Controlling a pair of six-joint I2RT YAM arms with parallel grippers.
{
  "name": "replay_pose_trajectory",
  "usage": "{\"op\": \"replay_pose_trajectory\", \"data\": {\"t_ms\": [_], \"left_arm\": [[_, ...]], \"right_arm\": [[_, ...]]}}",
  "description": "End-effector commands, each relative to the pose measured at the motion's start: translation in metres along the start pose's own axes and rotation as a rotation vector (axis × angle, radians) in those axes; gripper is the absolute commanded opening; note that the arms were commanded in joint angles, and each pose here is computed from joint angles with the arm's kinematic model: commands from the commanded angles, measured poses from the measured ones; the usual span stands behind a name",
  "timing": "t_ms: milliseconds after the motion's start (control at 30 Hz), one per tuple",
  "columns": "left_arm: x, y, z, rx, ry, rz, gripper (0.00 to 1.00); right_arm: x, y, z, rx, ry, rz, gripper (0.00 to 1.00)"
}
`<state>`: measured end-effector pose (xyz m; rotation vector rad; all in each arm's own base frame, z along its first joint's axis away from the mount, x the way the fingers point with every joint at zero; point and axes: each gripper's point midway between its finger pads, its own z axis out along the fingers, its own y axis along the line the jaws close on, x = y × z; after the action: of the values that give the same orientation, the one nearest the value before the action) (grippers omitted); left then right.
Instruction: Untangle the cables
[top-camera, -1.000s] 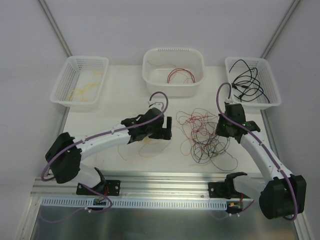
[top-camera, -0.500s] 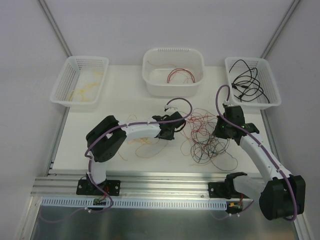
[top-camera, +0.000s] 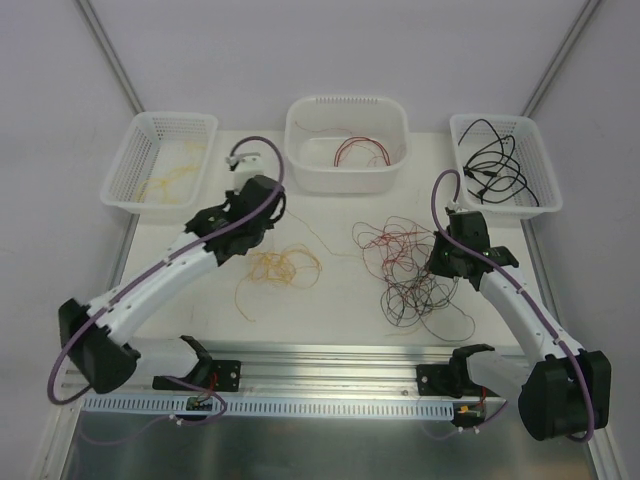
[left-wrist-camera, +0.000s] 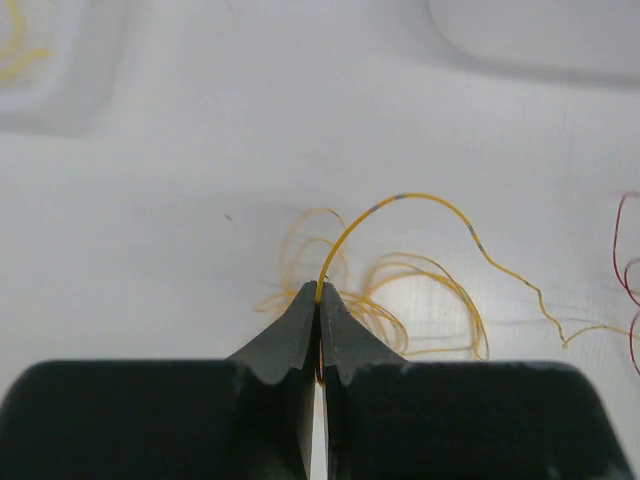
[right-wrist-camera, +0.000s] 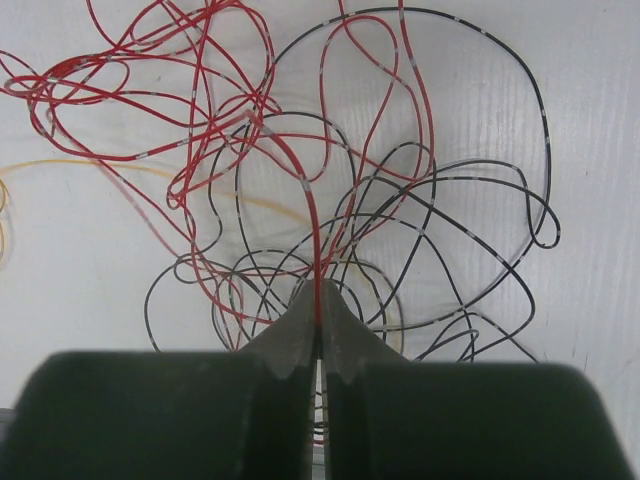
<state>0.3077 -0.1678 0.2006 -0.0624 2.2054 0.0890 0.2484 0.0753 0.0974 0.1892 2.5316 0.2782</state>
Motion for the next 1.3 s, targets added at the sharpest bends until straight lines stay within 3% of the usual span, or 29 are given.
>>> {"op": "replay_pose_trajectory", "data": {"t_ms": [0, 167, 300, 400, 600, 700, 800, 867, 1033, 1233, 1267], "left_arm": [[-0.031, 0.071, -0.045, -0.097, -0.088, 0.065, 0.0], [-0.103, 0.133, -0.138, -0.125, -0.304, 0.004, 0.0], [-0.131, 0.174, -0.184, -0.198, -0.406, -0.01, 0.0], [-0.137, 0.184, -0.193, -0.229, -0.426, 0.01, 0.0], [-0.121, 0.175, -0.172, -0.241, -0.37, 0.059, 0.0], [-0.115, 0.209, -0.169, -0.4, -0.336, 0.062, 0.0], [-0.121, 0.246, -0.195, -0.502, -0.36, 0.017, 0.0], [-0.13, 0.251, -0.212, -0.473, -0.406, -0.01, 0.0], [-0.114, 0.205, -0.182, -0.229, -0.349, 0.023, 0.03], [-0.032, 0.118, -0.095, 0.047, -0.034, -0.052, 0.03], [-0.031, 0.105, -0.084, 0.08, -0.034, -0.1, 0.03]], "right_arm": [[-0.002, -0.001, 0.002, 0.008, -0.01, 0.01, 0.01], [0.001, -0.007, 0.005, 0.035, 0.005, 0.015, 0.0], [0.004, -0.015, 0.01, 0.081, 0.017, 0.021, 0.01], [0.003, -0.012, 0.011, 0.068, 0.015, 0.021, 0.01], [0.005, -0.012, 0.008, 0.063, 0.017, 0.012, 0.03], [0.008, -0.016, 0.008, 0.08, 0.031, 0.0, 0.02], [0.01, -0.019, 0.01, 0.098, 0.032, 0.0, 0.02], [0.01, -0.018, 0.012, 0.089, 0.034, 0.009, 0.02], [0.008, -0.01, 0.015, 0.057, 0.03, 0.015, 0.06], [0.007, 0.001, 0.008, 0.005, 0.021, -0.004, 0.13], [0.007, 0.002, 0.007, -0.003, 0.016, -0.004, 0.15]]}}
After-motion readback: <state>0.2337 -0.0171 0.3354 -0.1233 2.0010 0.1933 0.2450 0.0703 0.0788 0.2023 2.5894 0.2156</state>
